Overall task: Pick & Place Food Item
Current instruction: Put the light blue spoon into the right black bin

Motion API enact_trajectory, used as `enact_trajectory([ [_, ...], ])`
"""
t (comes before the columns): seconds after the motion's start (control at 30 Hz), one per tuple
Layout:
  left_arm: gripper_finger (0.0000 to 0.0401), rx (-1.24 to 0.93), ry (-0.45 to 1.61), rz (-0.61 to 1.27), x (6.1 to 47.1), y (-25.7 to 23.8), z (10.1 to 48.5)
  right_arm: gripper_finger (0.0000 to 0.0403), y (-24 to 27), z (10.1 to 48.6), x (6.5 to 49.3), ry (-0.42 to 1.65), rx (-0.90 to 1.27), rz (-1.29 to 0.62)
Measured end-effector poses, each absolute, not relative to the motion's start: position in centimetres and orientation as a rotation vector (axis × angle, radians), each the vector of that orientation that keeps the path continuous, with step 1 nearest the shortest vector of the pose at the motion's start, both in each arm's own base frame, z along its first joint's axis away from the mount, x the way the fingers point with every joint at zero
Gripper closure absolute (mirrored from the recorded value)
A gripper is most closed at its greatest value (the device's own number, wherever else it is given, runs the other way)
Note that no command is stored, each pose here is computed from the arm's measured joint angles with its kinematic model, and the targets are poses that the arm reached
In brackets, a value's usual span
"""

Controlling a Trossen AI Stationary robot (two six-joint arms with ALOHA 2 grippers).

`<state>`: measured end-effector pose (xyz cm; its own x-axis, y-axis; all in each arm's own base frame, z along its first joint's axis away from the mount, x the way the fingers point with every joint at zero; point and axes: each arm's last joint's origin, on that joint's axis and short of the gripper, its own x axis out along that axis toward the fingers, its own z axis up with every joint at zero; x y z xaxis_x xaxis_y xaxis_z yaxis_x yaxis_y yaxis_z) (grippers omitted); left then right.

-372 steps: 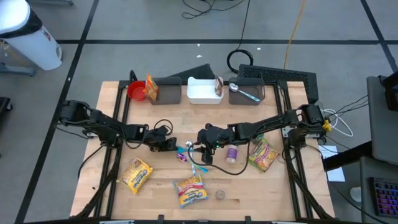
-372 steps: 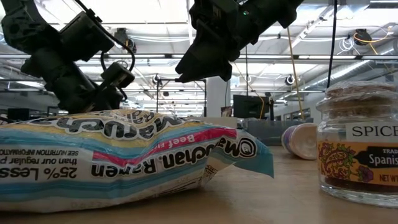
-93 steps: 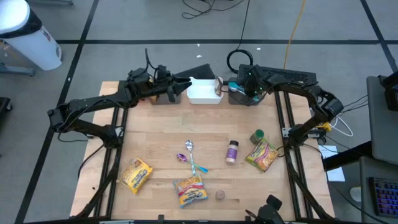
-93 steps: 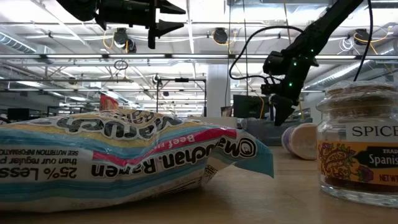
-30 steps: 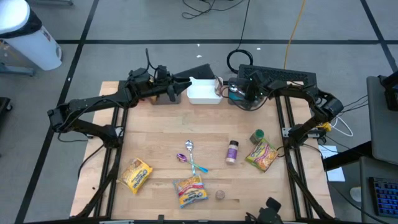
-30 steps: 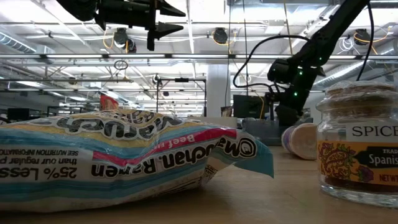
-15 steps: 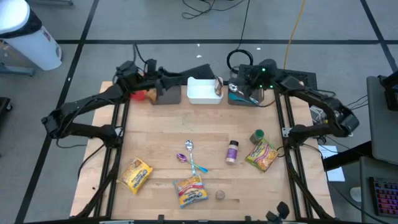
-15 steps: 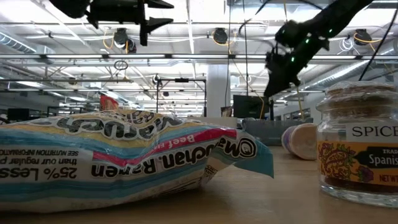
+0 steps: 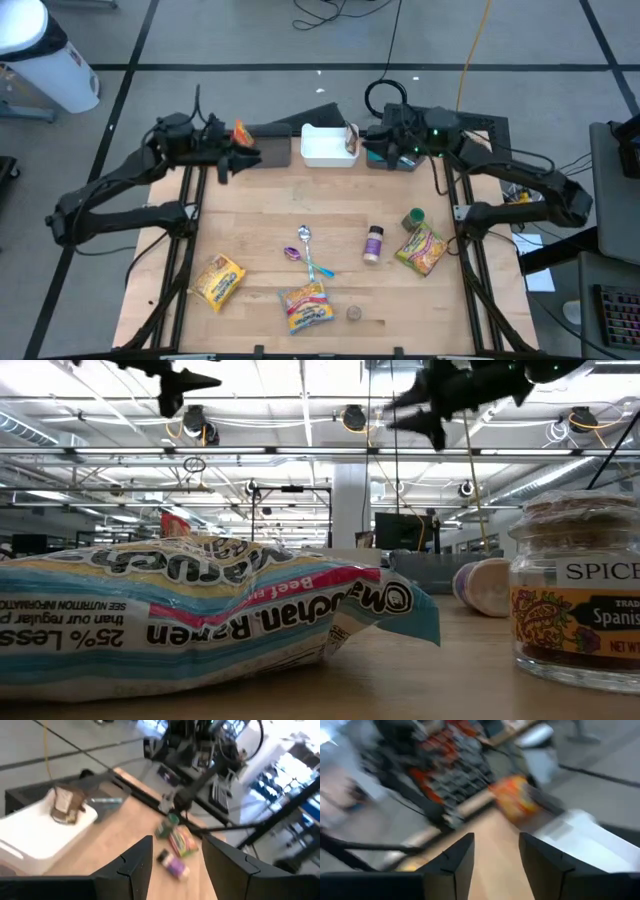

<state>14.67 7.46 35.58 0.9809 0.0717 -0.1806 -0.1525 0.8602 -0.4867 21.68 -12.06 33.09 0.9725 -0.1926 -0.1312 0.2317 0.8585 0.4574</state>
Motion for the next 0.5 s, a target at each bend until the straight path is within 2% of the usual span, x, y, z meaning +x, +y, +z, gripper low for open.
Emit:
enact_trajectory([
  [0.23,0.0224,-0.513,0.327,0.04,14.5,4.7,34.4,0.0227,-8.2,32.8,26.7,-0.086,0.51,-0.209],
  [0.5,0.0224,-0.505,0.515,-0.01,14.7,2.5,32.0,0.0215,-4.5,28.0,32.3,-0.025,0.711,-0.14],
])
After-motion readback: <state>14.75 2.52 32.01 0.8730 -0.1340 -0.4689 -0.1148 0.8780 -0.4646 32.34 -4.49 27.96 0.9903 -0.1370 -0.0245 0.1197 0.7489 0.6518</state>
